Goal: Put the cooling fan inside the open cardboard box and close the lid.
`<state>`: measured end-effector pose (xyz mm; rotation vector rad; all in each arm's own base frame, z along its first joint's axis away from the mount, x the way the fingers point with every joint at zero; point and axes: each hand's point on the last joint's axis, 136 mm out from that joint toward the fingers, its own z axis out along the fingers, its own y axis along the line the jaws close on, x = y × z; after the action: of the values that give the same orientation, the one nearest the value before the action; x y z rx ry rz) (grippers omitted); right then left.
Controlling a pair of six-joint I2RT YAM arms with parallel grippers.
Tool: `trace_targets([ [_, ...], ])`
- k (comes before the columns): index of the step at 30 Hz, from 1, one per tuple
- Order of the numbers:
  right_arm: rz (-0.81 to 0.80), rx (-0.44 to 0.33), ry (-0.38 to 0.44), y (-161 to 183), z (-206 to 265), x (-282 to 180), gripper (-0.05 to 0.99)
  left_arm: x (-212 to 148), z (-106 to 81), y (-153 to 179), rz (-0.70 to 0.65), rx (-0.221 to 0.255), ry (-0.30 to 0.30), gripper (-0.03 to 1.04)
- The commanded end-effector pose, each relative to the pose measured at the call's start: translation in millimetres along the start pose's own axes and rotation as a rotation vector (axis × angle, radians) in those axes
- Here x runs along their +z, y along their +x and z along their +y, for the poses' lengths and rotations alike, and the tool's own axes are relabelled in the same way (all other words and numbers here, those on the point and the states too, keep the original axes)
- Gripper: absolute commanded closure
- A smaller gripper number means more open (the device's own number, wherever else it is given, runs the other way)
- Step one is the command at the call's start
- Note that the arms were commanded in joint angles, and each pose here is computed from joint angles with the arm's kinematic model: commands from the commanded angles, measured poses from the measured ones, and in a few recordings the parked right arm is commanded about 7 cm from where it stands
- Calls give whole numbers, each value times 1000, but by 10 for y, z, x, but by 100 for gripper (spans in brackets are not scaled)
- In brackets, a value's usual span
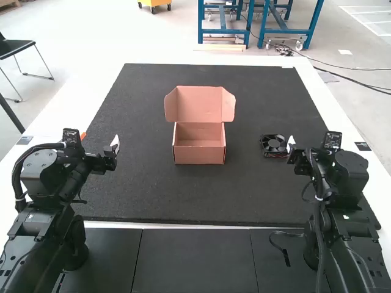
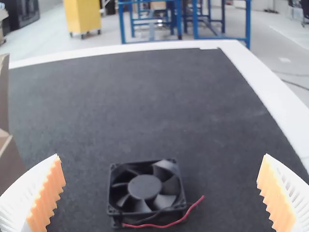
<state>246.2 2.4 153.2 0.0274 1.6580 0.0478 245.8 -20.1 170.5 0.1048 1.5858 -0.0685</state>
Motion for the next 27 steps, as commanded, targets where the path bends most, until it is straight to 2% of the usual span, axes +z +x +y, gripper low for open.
trace_targets([
  [1,-1,-9,22,12,-47,-1,2,-2,38,-2,-7,-7,-20,4],
  [6,-25,21,26,-48,-52,-3,2,-3,42,-70,-34,-5,-22,4],
  [10,-130,53,50,-302,-95,-24,2,-16,97,-230,-98,-7,-53,4],
  [16,-249,72,50,-635,-99,-95,2,-90,131,-613,-227,-2,-73,4],
  [27,-326,103,51,-1150,-92,-228,2,-279,168,-1226,-354,-4,-98,4],
])
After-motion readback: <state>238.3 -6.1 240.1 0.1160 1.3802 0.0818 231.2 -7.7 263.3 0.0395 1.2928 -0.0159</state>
